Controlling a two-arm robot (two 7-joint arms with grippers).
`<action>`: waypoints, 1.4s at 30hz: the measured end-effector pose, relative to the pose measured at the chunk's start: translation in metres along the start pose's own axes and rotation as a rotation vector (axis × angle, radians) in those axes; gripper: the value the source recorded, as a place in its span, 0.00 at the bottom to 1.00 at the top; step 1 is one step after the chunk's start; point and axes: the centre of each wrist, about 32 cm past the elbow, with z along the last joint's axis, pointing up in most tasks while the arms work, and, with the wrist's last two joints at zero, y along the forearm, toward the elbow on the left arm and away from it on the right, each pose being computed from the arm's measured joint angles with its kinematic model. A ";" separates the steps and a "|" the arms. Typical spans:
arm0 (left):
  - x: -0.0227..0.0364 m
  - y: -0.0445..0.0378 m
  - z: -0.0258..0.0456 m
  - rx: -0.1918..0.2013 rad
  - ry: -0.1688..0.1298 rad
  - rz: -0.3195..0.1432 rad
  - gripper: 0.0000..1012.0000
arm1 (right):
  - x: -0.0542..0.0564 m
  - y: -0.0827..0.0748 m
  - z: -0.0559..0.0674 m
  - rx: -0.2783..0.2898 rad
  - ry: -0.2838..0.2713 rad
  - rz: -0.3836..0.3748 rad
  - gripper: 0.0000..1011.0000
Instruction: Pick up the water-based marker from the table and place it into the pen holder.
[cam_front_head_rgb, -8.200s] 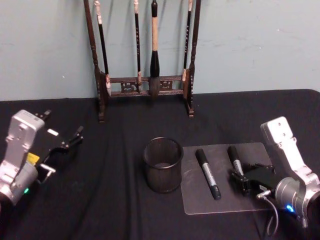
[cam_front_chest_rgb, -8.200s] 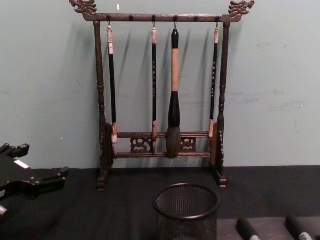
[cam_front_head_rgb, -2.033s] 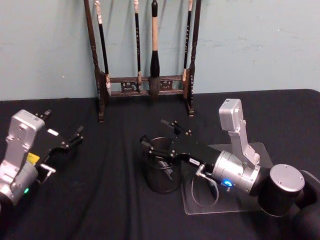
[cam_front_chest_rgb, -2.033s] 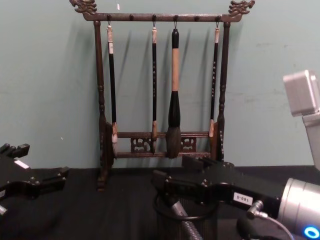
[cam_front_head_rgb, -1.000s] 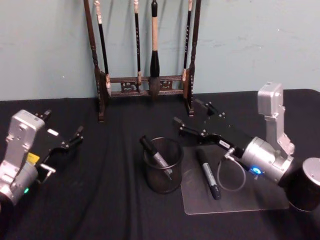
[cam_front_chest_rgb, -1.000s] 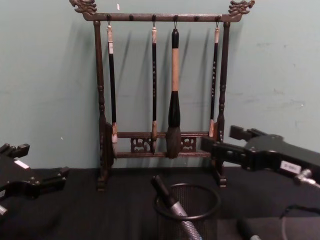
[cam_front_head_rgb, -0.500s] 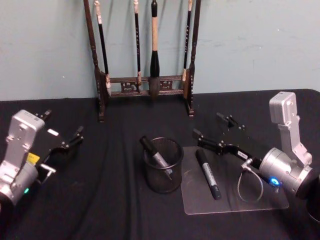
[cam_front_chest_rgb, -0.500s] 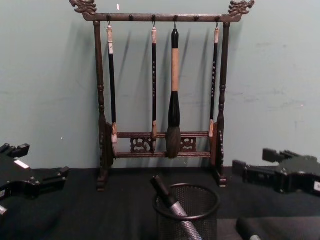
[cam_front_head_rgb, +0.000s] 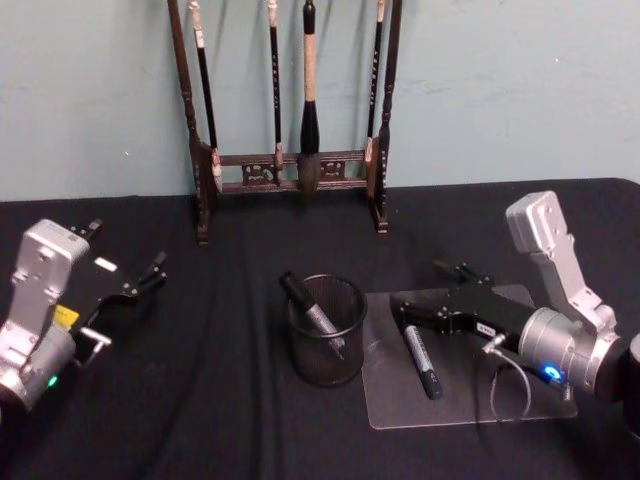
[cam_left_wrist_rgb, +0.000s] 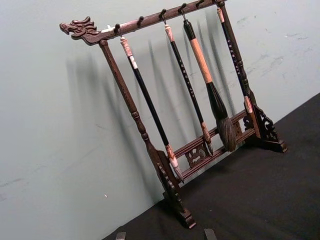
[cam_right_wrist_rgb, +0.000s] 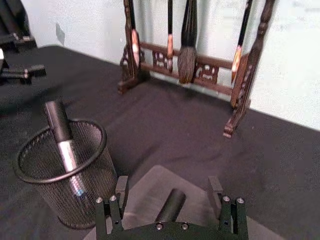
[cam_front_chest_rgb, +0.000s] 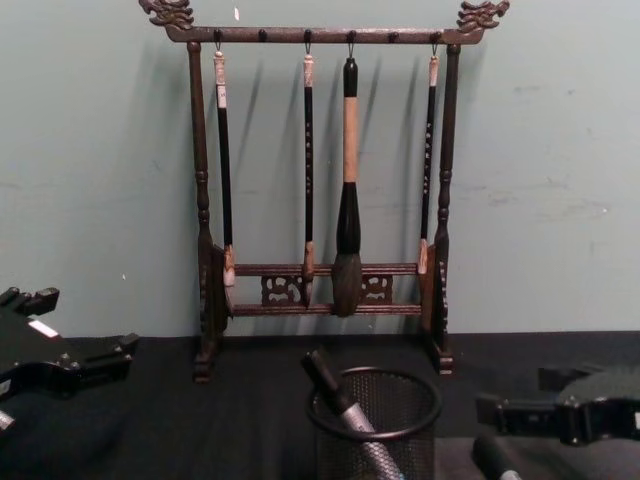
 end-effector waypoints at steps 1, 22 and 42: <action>0.0000 0.0000 0.0000 0.000 0.000 0.000 1.00 | 0.000 0.000 0.000 -0.008 0.000 0.000 0.99; 0.0000 0.0000 0.0000 0.000 0.000 0.000 1.00 | -0.008 0.008 0.011 -0.224 -0.053 -0.002 0.99; 0.0000 0.0000 0.0000 0.000 0.000 0.000 1.00 | -0.014 0.012 0.009 -0.283 -0.048 0.009 0.99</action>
